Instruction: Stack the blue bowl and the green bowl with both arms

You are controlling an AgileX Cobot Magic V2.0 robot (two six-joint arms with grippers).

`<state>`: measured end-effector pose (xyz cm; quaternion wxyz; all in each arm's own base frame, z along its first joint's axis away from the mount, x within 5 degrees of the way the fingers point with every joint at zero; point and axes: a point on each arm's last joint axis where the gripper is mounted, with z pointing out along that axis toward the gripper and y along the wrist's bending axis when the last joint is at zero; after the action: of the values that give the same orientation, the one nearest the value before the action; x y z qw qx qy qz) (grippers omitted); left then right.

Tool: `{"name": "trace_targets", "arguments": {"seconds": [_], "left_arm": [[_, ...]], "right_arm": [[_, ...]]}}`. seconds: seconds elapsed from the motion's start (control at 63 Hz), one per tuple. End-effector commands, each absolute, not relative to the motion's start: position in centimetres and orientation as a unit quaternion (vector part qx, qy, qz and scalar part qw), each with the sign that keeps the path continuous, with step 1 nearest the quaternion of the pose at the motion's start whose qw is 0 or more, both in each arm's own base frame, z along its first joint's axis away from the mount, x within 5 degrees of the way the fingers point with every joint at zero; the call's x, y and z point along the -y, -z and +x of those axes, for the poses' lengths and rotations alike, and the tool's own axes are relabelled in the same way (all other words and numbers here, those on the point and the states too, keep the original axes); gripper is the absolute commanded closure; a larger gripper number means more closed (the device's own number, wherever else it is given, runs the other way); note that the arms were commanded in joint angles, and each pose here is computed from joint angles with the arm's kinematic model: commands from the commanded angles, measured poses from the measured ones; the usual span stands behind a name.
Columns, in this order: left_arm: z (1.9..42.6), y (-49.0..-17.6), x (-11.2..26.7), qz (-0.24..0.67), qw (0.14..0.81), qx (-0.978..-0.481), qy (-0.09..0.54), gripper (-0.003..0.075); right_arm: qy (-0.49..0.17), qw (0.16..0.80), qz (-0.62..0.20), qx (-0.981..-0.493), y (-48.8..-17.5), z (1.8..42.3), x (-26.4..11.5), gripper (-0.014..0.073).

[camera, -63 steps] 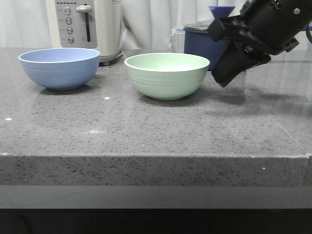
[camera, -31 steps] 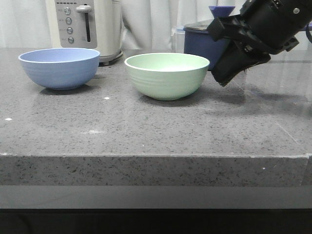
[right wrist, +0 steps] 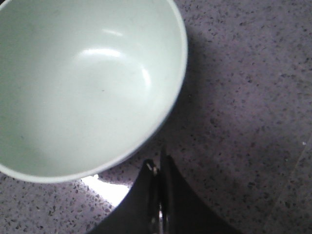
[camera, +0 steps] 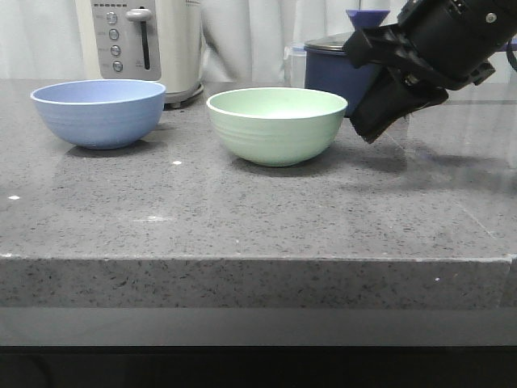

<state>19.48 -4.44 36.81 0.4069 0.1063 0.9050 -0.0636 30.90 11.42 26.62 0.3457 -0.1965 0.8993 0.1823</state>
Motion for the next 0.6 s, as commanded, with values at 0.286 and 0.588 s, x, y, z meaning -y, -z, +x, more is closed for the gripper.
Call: {"name": "trace_targets", "arguments": {"seconds": [0.286,0.588], "left_arm": [[30.3,-35.9,4.5,0.022,0.335,-0.934,0.123,0.0303],[36.2,-32.9,5.4,0.003,0.309,-0.94,0.147,0.0304]], "right_arm": [[-0.187,0.383,-0.19,-0.884,-28.6,30.9,-11.4,0.0657],[-0.187,0.383,-0.19,-0.884,-28.6,30.9,-11.4,0.0657]]}}
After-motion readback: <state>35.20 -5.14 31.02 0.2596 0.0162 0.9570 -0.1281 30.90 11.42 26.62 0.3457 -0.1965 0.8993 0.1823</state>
